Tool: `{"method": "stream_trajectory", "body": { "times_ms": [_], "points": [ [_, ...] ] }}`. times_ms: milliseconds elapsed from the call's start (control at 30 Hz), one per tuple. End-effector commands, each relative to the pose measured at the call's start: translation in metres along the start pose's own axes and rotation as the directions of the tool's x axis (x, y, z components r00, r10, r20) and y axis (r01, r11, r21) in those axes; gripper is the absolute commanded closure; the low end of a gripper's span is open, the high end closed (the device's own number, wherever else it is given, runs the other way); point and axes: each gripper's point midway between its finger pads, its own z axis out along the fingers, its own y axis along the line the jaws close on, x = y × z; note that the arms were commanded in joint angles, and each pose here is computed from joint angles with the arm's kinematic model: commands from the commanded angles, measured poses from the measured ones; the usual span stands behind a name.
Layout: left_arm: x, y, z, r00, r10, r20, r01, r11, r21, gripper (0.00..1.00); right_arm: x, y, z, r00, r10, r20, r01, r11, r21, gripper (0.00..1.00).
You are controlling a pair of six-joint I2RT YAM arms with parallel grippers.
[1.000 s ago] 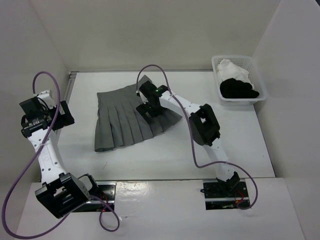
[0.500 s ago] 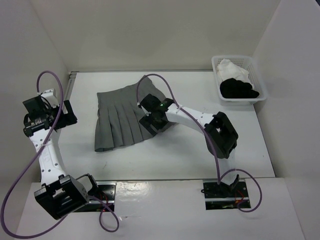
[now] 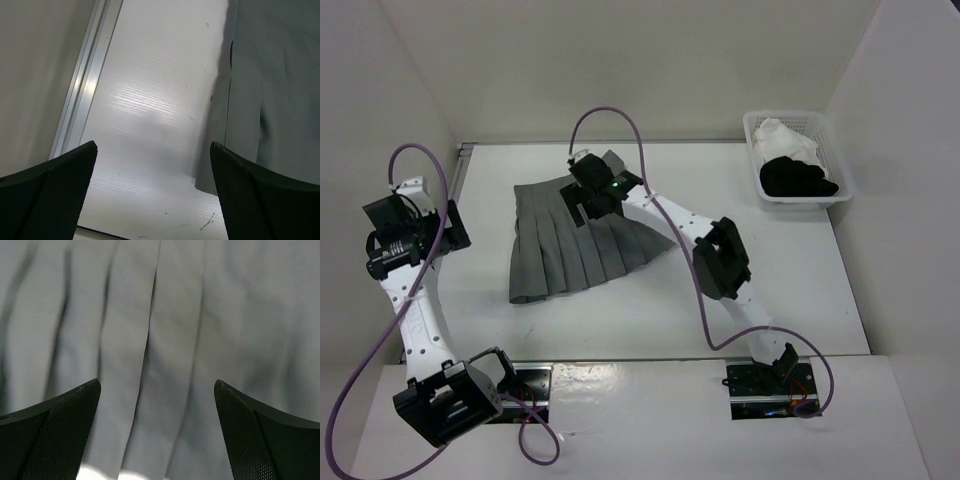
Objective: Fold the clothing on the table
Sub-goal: Flatten the skirt out
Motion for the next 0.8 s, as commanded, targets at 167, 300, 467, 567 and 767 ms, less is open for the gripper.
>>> {"method": "stream_trajectory", "body": {
  "times_ms": [167,300,467,567,767],
  "points": [
    [-0.007,0.002,-0.007,0.999,-0.011,0.051,0.013,1.000,-0.026,0.01,0.006,-0.008,0.061,0.997,0.066,-0.025,-0.065,0.997,0.041,0.02],
    [-0.008,0.003,-0.007,0.998,-0.017,0.053,0.018,1.000,-0.024,0.01,-0.011,-0.031,0.067,0.996,0.088,0.012,-0.088,0.993,0.079,0.02],
    [-0.006,0.004,-0.005,0.999,-0.019,0.044,0.020,1.000,-0.023,0.01,0.001,-0.042,0.075,0.996,0.087,-0.017,-0.085,0.989,0.119,0.02],
    [-0.006,0.002,-0.005,0.999,-0.019,0.044,0.019,1.000,-0.014,0.01,0.027,-0.045,0.084,0.994,0.079,-0.072,-0.069,0.989,0.132,0.02],
    [-0.007,0.000,-0.004,0.999,-0.019,0.045,0.019,1.000,-0.005,0.01,0.052,-0.044,0.090,0.990,0.073,-0.120,-0.058,0.991,0.124,0.02]
  ]
}}
